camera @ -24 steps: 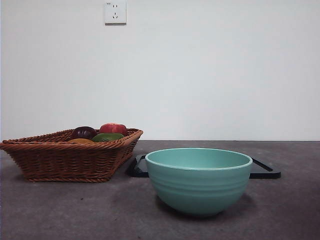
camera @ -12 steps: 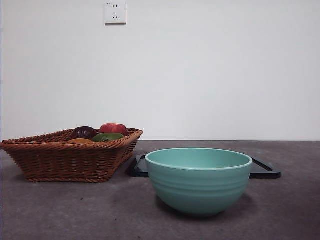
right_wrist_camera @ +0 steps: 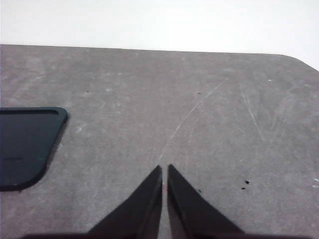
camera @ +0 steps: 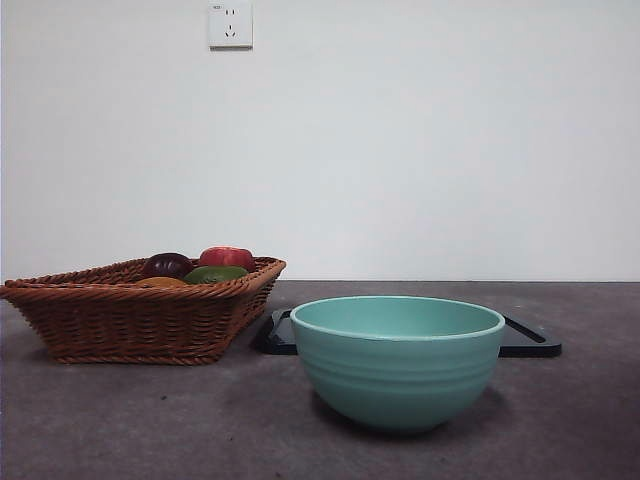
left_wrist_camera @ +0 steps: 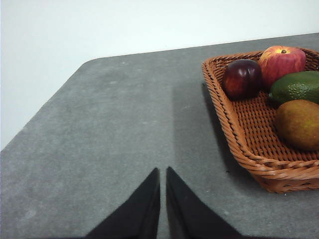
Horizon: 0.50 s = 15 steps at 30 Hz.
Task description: Pick up the wifruite, put it on the bowl, pick up the plate, put it on desk
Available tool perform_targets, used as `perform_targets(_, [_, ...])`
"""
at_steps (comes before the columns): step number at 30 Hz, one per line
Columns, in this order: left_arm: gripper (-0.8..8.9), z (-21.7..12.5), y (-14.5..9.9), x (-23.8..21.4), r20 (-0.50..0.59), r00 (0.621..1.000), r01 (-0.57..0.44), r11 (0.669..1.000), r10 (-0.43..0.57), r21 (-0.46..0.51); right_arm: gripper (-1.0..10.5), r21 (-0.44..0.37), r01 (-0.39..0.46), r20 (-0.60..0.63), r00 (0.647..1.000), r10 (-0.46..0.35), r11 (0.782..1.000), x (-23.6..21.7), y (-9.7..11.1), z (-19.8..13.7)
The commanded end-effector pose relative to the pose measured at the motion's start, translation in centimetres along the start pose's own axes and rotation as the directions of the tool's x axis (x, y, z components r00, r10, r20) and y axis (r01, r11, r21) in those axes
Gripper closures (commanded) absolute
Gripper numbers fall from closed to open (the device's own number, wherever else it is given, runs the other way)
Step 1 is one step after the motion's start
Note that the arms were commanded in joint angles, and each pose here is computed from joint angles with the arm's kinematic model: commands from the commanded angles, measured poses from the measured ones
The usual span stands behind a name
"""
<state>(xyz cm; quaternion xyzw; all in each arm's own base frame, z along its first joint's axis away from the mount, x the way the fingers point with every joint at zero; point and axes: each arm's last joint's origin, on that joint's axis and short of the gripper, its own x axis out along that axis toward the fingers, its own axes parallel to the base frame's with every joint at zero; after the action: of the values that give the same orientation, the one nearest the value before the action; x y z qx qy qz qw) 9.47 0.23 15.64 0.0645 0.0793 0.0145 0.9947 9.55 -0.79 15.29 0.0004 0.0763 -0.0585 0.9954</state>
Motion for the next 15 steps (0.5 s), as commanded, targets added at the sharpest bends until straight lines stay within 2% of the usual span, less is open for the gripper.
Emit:
perform_targets(1, [7.95,-0.7,-0.06,0.19,-0.025,1.0,-0.002,1.0,0.001,-0.007,9.4,0.0,0.005,0.003,1.0,-0.005,1.0,0.04,-0.03,-0.09])
perform_targets(15, [7.95,-0.72,-0.07,0.2,-0.026,1.0,-0.002,1.0,0.002,-0.007,9.4,0.0,0.005,0.003,1.0,-0.005,1.0,0.04,-0.03,-0.09])
